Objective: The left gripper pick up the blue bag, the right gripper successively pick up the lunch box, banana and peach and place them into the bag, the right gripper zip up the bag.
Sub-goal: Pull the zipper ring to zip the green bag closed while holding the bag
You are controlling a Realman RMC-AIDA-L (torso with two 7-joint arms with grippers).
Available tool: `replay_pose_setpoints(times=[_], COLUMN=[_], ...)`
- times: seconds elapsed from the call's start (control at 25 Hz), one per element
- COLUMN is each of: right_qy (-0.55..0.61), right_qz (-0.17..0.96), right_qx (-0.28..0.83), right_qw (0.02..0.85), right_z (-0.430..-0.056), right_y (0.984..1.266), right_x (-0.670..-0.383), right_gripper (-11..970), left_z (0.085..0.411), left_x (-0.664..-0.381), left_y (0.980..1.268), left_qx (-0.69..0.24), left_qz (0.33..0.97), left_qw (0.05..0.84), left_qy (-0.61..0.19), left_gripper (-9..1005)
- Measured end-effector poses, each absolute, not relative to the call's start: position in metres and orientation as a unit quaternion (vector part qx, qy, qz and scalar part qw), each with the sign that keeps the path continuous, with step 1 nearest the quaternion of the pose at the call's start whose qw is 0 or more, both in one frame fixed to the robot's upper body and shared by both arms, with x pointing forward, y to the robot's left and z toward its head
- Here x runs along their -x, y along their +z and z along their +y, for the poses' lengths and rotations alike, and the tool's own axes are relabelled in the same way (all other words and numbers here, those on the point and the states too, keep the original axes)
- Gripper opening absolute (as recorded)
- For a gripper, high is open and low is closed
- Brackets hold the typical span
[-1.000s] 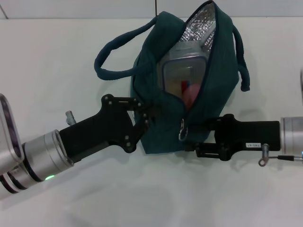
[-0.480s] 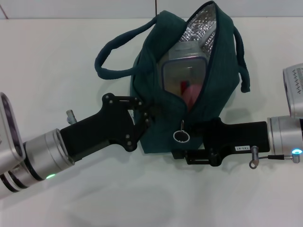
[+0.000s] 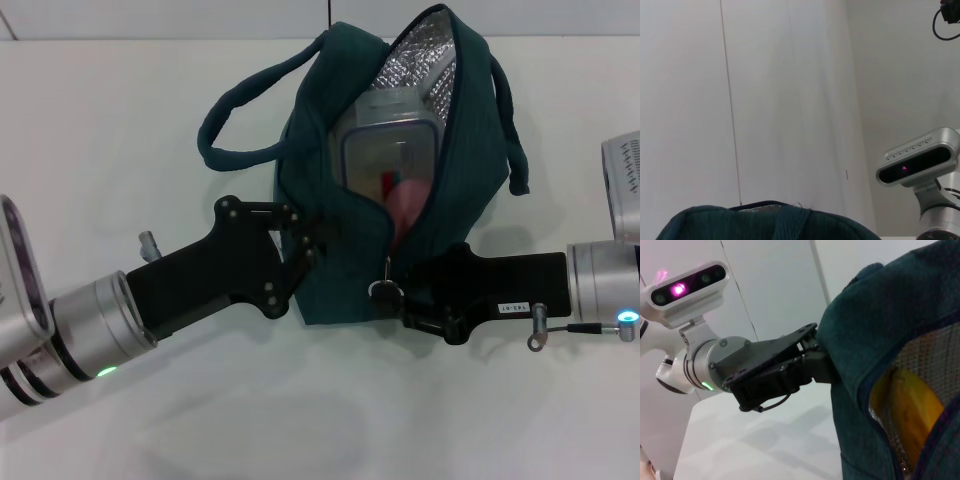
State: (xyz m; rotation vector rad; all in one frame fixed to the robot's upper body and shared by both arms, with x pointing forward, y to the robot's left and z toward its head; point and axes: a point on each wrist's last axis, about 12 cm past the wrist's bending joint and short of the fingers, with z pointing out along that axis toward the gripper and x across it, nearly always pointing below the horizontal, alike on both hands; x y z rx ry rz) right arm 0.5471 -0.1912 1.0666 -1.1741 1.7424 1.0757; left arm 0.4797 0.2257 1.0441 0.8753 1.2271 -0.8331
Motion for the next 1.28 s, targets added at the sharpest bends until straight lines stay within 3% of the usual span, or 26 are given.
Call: replay_pose_setpoints(times=[0.4, 0.88, 1.28], right_qy=[0.420, 0.409, 0.387], right_qz=[0.689, 0.661, 0.620], right_qx=[0.454, 0.473, 0.507], right_qw=[0.378, 0.415, 0.457], right_z=[-0.195, -0.197, -0.204], right_y=[1.068, 1.082, 1.094], right_x=[-0.549, -0.549, -0.551], right_gripper=[100, 7, 7], left_z=[0.227, 0.228, 0.231], left_x=[-0.480, -0.476, -0.463], left_y=[1.044, 1.035, 1.023], left_qx=[-0.382, -0.360, -0.344], left_qz=[0.542, 0.564, 0.578], left_qw=[0.654, 0.654, 0.669], left_qy=[-0.365, -0.353, -0.317], left_gripper=[44, 45, 68])
